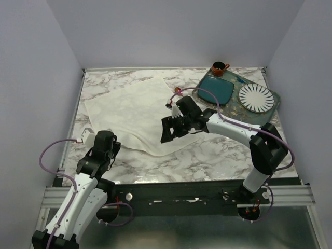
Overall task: Fold the napkin, place the utensils inside, and roll it up
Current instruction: Fold the napkin
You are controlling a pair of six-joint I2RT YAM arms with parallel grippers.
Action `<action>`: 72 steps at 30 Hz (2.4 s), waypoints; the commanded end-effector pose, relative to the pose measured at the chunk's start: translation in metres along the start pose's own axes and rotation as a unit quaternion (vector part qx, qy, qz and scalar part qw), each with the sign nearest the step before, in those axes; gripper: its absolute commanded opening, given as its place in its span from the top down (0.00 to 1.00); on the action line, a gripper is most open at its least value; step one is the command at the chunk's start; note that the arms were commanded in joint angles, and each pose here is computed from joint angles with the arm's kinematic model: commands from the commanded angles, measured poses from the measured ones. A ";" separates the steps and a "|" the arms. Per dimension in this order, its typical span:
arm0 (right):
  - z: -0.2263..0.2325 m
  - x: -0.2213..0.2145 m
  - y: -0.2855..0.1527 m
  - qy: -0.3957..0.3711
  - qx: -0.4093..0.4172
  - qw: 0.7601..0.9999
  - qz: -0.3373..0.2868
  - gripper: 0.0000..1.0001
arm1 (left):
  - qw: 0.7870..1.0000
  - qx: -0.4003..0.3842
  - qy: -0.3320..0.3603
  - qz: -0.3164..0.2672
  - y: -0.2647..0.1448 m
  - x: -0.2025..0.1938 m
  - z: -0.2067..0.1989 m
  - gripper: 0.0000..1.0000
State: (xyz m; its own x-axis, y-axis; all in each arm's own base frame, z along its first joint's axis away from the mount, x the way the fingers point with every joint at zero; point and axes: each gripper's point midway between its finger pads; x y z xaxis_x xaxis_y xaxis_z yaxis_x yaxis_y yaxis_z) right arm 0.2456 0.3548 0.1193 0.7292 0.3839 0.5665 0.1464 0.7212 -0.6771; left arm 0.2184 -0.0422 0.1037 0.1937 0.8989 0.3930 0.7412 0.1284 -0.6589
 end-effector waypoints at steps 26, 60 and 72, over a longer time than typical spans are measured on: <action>-0.121 -0.015 -0.071 0.076 -0.178 0.980 -0.053 0.19 | 0.963 -0.134 0.224 0.065 0.115 -0.018 -0.242 1.00; -0.164 -0.027 -0.063 0.117 -0.200 0.973 -0.025 0.19 | 0.944 -0.162 0.269 0.103 0.262 -0.065 -0.332 1.00; -0.164 -0.027 -0.067 0.116 -0.205 0.971 -0.030 0.19 | 0.949 -0.175 0.247 0.091 0.280 -0.059 -0.347 1.00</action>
State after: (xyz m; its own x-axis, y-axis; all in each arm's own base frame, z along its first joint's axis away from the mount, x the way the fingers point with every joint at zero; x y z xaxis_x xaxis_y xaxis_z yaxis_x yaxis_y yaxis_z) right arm 0.3233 0.2046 0.0718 0.8384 0.1752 0.5161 0.4017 0.4414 -0.8024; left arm 0.6259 -0.2093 0.1137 0.5759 0.5555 0.5998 0.8013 -0.2383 -0.5487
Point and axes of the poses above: each gripper's point midway between its finger pads, its own y axis out along the fingers, its own z axis along the line the jaws close on, x = y × z, and after that the axes turned 6 degrees about -y, right-handed
